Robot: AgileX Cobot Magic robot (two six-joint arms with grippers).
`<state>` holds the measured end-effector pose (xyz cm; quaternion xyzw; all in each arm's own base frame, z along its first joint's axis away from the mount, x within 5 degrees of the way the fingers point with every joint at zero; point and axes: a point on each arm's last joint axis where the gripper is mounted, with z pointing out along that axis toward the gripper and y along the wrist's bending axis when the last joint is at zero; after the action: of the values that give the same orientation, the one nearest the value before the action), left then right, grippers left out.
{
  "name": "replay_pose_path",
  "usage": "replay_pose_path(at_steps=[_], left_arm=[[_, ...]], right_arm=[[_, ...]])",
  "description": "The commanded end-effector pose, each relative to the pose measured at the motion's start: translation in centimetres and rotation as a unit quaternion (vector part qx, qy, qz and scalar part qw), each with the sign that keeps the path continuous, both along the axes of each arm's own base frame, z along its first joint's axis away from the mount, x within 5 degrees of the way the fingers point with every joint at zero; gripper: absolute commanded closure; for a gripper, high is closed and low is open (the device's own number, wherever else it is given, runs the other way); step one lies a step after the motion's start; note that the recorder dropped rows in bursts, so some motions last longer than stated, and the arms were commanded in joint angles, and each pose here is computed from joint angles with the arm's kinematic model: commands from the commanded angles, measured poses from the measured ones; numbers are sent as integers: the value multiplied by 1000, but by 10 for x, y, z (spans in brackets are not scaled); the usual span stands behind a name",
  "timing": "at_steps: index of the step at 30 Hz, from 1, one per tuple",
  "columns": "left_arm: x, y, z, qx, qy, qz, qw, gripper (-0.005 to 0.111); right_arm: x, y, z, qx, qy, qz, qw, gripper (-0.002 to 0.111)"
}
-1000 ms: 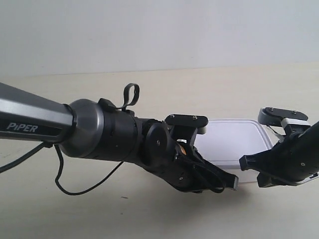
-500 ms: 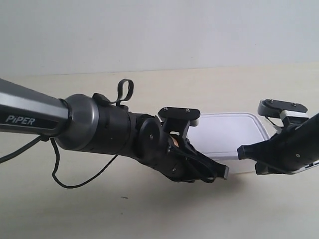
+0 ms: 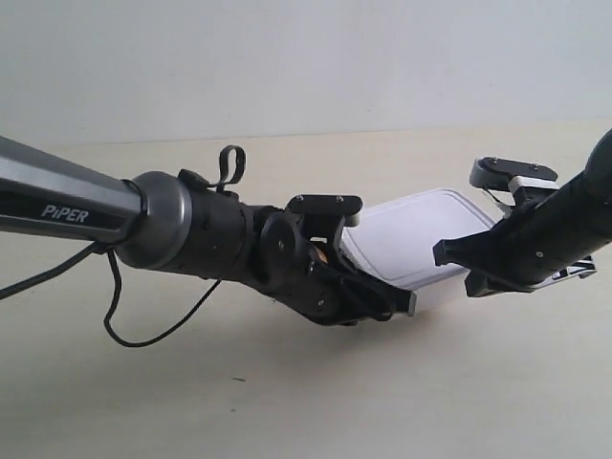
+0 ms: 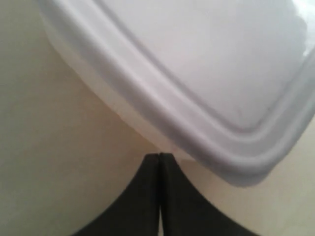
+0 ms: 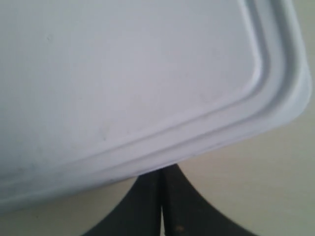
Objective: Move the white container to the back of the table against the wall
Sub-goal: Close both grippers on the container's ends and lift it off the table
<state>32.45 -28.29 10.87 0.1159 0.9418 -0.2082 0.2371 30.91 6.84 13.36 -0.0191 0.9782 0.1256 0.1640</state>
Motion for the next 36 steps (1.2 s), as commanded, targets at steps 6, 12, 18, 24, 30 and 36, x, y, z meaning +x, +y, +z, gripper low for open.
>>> replay_pose_path(at_steps=[6,12,18,24,30,36], left_arm=[[26,-10,27,-9,-58,-22,998,107],[28,-3,24,2,-29,-24,999,107],[30,-4,26,-7,-45,-16,999,107],[35,-4,30,-23,-66,4,998,107],[42,-9,24,-24,-68,5,997,107],[70,-11,14,-28,-81,17,996,107]], right_arm=[[27,5,8,10,-11,12,1000,108],[44,9,3,21,-11,13,1000,108],[61,18,-4,55,-16,16,998,108],[74,21,-5,60,-21,19,998,108],[87,26,0,74,-24,27,997,108],[93,28,1,81,-22,32,996,108]])
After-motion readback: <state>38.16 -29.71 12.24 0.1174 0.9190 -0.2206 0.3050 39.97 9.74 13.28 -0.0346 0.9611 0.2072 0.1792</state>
